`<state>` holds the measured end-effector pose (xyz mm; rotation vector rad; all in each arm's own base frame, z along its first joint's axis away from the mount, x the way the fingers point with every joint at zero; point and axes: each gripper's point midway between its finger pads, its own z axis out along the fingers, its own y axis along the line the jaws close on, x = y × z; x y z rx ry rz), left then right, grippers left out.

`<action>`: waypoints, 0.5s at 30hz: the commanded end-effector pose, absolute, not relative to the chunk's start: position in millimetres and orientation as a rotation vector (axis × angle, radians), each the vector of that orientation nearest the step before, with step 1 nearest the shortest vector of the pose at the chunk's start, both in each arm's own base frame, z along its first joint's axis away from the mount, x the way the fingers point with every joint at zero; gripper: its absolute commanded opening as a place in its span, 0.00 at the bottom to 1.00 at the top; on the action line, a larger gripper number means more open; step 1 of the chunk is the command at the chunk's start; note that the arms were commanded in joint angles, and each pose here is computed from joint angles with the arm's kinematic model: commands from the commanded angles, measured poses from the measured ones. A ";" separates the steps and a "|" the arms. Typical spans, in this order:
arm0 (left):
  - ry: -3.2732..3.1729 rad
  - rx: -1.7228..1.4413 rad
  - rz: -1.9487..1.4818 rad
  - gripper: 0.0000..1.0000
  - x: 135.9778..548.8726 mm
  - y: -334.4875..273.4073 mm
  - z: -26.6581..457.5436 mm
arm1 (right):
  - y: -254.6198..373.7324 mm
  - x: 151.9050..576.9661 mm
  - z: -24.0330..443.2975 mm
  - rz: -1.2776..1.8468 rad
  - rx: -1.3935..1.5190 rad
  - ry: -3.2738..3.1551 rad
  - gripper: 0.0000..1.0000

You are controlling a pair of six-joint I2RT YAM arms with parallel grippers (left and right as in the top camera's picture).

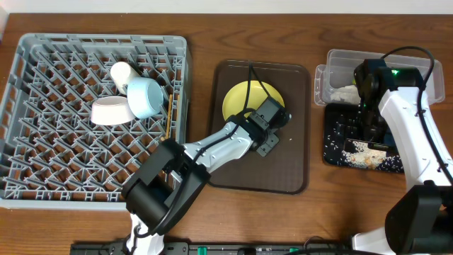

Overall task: Sort waste into correct bins and load items into the dishwasher
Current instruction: 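Grasp the yellow plate edge with the left gripper and lift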

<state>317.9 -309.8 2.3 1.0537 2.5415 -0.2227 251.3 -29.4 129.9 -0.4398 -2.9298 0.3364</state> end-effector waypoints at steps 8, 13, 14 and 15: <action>2.597 1.004 -0.233 0.07 302.3 -297.0 12.2 | -33.5 252.1 130.3 0.346 -0.471 -2.929 0.99; 2.516 0.880 -0.315 0.06 308.4 -303.0 66.7 | -33.5 252.1 130.3 0.346 -0.471 -2.929 0.99; 2.498 0.853 -0.334 0.06 308.7 -303.4 79.1 | -33.5 252.0 130.3 0.346 -0.471 -2.928 0.99; 2.480 0.828 -0.352 0.06 308.5 -303.1 92.0 | -33.5 251.9 130.3 0.346 -0.470 -2.928 0.99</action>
